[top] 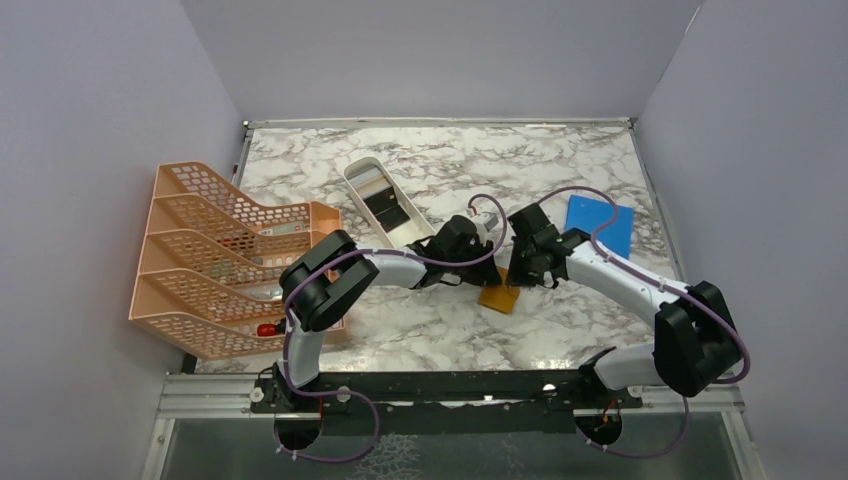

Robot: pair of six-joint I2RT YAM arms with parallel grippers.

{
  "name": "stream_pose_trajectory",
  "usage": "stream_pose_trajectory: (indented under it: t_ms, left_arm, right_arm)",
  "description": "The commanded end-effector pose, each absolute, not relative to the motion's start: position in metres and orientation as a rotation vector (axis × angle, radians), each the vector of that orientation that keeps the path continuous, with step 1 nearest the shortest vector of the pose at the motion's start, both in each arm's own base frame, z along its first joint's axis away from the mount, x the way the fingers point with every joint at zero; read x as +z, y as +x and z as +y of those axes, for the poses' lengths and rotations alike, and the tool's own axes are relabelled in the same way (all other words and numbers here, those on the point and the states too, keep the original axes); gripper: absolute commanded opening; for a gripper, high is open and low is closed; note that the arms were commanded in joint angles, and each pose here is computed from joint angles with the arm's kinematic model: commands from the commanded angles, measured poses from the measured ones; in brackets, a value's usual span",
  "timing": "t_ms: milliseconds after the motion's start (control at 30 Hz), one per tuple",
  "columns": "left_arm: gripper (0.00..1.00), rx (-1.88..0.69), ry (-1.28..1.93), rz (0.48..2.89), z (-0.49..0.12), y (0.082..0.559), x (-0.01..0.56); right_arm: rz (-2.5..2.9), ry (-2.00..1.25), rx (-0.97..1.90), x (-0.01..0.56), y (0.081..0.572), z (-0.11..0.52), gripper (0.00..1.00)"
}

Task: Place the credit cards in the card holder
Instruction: Close the card holder at the center of the board.

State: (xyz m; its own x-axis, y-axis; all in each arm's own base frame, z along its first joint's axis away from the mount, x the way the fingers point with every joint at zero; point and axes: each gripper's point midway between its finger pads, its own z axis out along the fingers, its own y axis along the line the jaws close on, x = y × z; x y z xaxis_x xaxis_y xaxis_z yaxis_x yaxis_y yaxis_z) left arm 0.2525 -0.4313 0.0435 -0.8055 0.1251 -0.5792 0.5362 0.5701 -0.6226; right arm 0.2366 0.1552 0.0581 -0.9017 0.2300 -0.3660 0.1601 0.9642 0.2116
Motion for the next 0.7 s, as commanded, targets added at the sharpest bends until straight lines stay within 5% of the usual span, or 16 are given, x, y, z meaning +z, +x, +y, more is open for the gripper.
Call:
stream_pose_trajectory:
  t_ms: [0,300,667]
  left_arm:
    - [0.17,-1.073,0.527,2.435,-0.413,0.246,0.018]
    - [0.14,-1.054,0.523,2.443,-0.410,0.246,0.014]
    - [0.14,-1.055,0.519,2.441,-0.410,0.246,0.014]
  right_arm:
    - [2.687,0.256,0.225,0.061,0.253,0.155,0.20]
    - [2.706,0.225,0.231,0.049,0.262,0.156,0.30]
    - [2.742,0.173,0.308,0.037,0.251,0.164,0.30]
